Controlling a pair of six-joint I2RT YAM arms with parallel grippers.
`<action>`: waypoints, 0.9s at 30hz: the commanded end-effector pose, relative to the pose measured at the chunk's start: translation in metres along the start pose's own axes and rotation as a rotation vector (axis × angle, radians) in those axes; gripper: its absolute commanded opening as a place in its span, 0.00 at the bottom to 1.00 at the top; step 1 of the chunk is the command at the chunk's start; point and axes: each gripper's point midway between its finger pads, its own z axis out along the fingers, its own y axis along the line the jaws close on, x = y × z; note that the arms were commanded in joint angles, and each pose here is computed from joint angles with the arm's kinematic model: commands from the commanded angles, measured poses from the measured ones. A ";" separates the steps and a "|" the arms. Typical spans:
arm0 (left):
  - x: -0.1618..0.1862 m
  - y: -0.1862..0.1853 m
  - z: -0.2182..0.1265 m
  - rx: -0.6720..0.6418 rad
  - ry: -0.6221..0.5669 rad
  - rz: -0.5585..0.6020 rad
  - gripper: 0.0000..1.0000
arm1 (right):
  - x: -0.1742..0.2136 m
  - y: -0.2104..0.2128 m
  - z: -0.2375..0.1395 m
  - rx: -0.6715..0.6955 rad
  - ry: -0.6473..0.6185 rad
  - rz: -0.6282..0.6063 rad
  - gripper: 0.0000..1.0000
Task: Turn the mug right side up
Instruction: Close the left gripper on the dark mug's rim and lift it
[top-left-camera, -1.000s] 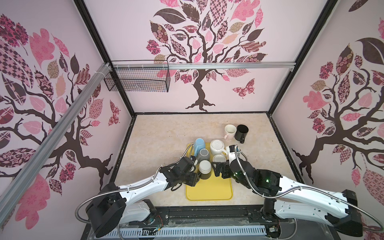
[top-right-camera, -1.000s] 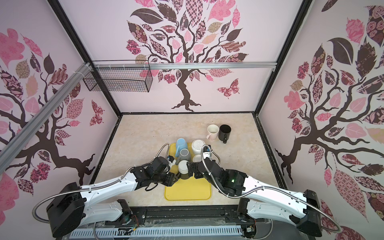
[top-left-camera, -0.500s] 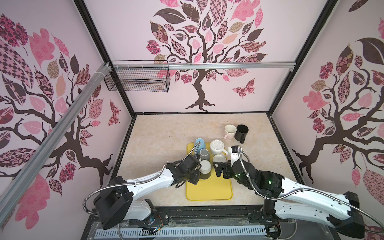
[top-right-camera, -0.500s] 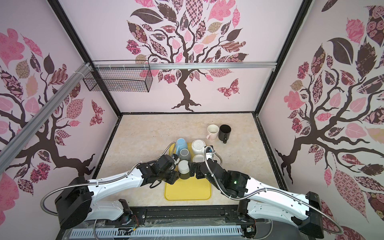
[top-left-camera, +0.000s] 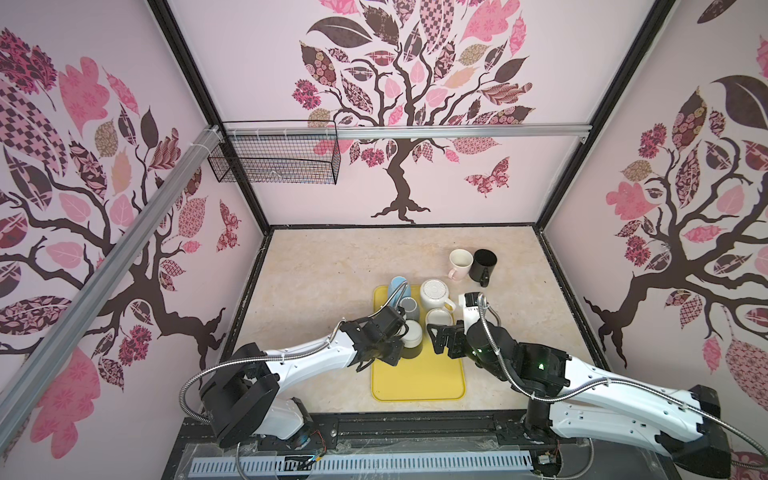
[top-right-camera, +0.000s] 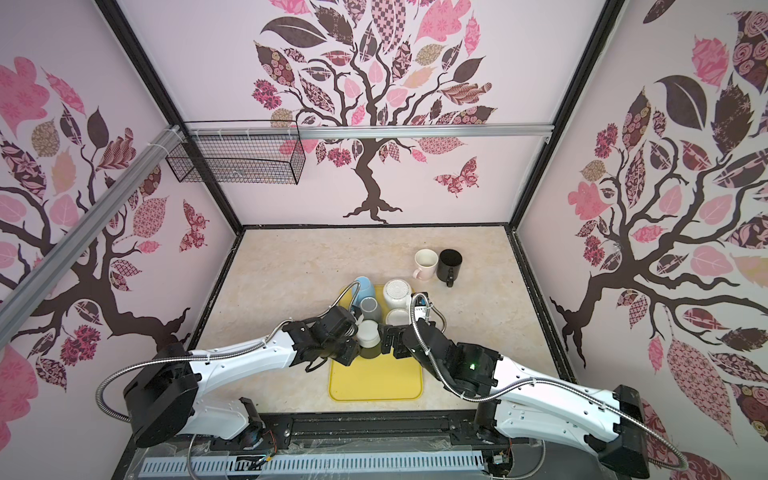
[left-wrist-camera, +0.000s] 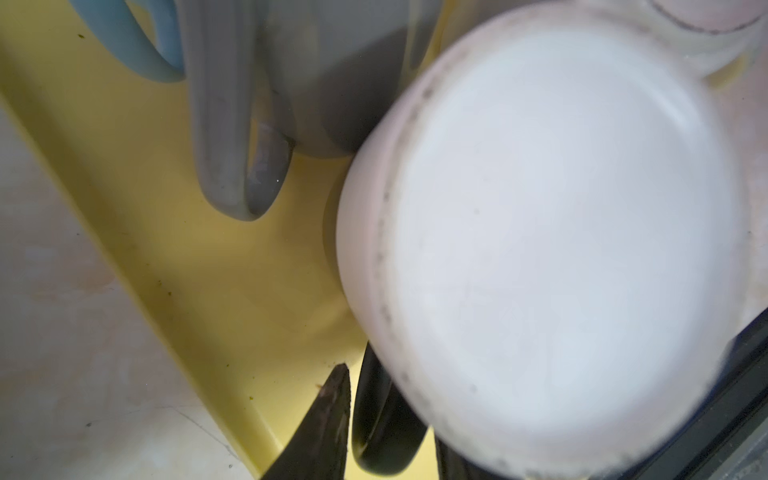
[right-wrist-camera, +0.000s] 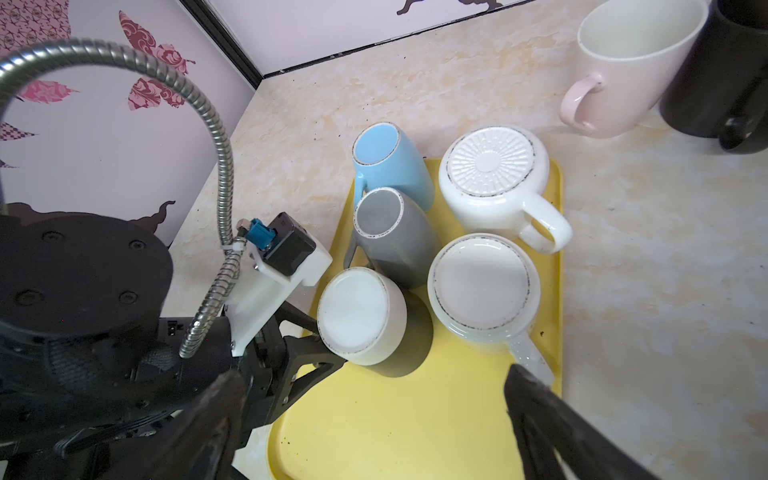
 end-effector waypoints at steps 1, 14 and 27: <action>-0.019 -0.006 -0.004 -0.008 -0.037 0.025 0.35 | -0.008 0.000 -0.003 0.004 -0.032 0.000 0.99; -0.025 -0.004 -0.004 -0.047 -0.047 0.042 0.34 | -0.009 -0.001 -0.006 -0.006 -0.036 0.005 0.98; -0.027 -0.009 -0.006 -0.055 -0.058 0.069 0.28 | -0.006 -0.003 -0.006 -0.010 -0.033 0.010 0.98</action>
